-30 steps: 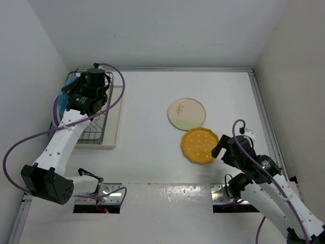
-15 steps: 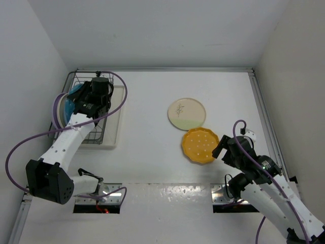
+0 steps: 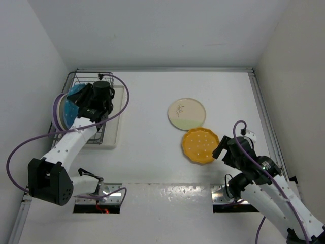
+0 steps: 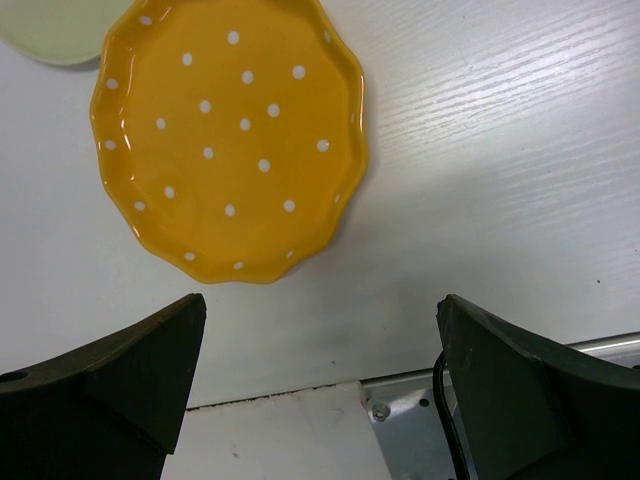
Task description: Load the plates into the dish rack
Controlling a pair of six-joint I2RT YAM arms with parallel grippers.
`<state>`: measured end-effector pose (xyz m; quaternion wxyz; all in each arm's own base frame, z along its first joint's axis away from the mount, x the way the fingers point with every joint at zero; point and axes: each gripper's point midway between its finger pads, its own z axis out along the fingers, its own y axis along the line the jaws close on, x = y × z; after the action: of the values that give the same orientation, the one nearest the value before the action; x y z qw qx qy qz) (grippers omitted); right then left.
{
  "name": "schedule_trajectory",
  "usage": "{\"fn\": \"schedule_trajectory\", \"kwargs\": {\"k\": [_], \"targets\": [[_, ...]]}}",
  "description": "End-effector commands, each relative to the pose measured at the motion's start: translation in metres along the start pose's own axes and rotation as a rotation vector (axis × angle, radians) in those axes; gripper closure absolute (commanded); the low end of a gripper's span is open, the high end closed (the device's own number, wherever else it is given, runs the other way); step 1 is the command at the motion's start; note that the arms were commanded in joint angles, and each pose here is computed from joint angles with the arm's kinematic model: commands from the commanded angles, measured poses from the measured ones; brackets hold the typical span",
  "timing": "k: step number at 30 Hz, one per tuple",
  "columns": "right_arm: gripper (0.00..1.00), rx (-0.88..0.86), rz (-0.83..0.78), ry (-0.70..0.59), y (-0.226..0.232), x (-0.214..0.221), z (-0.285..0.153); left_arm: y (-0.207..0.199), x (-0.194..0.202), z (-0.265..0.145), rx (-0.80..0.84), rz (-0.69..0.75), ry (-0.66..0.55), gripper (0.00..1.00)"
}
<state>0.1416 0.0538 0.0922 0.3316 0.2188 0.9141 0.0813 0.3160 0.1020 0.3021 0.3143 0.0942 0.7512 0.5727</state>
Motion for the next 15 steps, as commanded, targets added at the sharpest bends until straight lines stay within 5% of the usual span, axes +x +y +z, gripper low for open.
{"fn": "schedule_trajectory", "kwargs": {"k": [1, 15], "targets": [[0.01, 0.001, 0.011, -0.026, 0.001, -0.005, 0.0, 0.035, 0.012, -0.012, -0.122, -0.118, 0.037, 1.0], [0.01, 0.018, 0.051, -0.033, -0.007, -0.004, -0.007, -0.022, 0.03, -0.005, -0.042, 0.021, 0.072, 1.0]]}}
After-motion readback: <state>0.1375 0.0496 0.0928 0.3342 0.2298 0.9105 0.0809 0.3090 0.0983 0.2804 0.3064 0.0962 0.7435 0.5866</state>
